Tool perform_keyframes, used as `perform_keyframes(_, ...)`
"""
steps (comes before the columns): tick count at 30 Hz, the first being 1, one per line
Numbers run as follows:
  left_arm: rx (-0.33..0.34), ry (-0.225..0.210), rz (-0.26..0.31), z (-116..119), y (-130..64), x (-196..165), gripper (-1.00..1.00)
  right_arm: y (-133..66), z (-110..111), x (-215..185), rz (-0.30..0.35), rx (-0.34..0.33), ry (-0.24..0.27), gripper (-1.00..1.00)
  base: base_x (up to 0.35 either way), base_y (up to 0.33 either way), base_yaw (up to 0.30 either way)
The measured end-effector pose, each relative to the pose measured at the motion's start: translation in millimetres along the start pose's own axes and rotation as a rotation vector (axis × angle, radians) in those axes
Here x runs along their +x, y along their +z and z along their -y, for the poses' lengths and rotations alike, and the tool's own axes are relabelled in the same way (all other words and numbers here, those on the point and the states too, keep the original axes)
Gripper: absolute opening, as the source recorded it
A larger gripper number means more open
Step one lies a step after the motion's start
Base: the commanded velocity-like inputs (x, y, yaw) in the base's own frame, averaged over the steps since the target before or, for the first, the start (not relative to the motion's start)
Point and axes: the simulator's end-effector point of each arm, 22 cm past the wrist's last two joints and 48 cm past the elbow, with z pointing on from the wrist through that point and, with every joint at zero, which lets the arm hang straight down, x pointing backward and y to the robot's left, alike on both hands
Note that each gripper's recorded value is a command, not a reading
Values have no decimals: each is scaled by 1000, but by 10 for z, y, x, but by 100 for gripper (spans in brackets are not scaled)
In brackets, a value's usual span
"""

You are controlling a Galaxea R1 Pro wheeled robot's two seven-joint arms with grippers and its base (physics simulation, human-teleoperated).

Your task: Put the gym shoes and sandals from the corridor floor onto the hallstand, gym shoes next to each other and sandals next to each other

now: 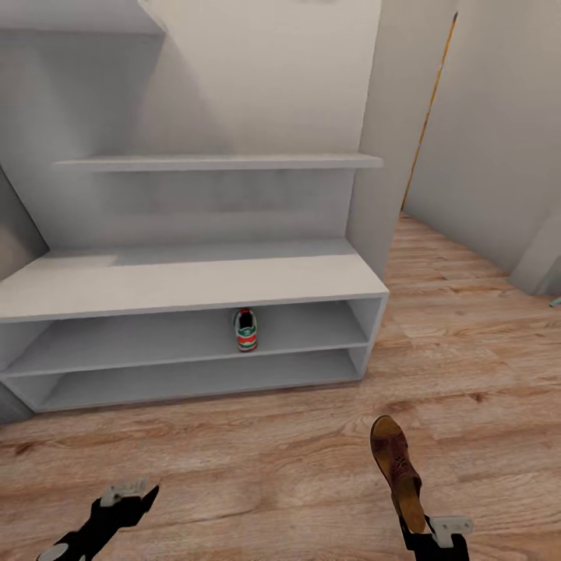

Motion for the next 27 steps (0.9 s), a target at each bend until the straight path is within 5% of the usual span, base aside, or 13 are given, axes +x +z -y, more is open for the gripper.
perform_keyframes(9, -29, 2, -6, -171, -282, 700, 100, -2, -1, 4, 0, 0, -1, -100, -6, 5, 0)
perform_keyframes(27, -35, -4, -7, -195, -311, 759, 100, -1, -70, 10, -1, -7, 7, -100, 0, 61, 0)
